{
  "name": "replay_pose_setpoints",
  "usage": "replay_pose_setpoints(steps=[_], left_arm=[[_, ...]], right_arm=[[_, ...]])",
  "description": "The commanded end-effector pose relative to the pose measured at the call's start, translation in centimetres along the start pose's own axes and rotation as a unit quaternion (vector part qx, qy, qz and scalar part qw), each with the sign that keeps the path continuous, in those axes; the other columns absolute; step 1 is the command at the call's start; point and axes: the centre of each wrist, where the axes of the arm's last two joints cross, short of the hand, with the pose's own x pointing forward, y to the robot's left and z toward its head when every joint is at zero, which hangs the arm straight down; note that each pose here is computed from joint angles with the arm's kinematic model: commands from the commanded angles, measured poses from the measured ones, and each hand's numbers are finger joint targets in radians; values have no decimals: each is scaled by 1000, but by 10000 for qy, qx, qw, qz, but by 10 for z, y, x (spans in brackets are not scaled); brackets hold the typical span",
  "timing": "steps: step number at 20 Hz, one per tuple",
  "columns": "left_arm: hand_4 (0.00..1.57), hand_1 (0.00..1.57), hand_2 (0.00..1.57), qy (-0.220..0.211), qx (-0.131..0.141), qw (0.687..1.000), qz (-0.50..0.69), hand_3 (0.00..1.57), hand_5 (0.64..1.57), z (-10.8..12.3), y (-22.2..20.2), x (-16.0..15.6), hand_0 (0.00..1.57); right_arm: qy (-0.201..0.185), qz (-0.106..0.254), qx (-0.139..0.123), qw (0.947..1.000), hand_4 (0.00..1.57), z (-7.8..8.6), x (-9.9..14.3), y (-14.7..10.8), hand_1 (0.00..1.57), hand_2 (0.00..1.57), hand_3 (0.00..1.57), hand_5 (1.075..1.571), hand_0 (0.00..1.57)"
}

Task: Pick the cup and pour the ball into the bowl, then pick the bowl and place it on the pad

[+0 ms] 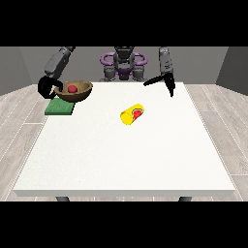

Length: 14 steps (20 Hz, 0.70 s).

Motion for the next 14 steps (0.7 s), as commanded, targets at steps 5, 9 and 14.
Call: replay_pose_setpoints(steps=[5,9,14], left_arm=[[0,0,0,-1192,158,9927,-105,0,1564,-30,-18,61,0],[0,0,0,-1225,212,9922,-113,0,1563,-20,-6,62,0],[0,0,0,-1613,386,9860,-196,0,1564,-24,6,89,0]], right_arm=[[-1064,-225,-300,9936,1006,15,41,-68,1571,1571,1344,1567,1571],[-1251,107,-399,9913,1033,29,53,-97,1571,1571,0,1566,1571],[-1634,197,-462,9853,1039,37,75,-115,1571,1571,0,1569,1571]])
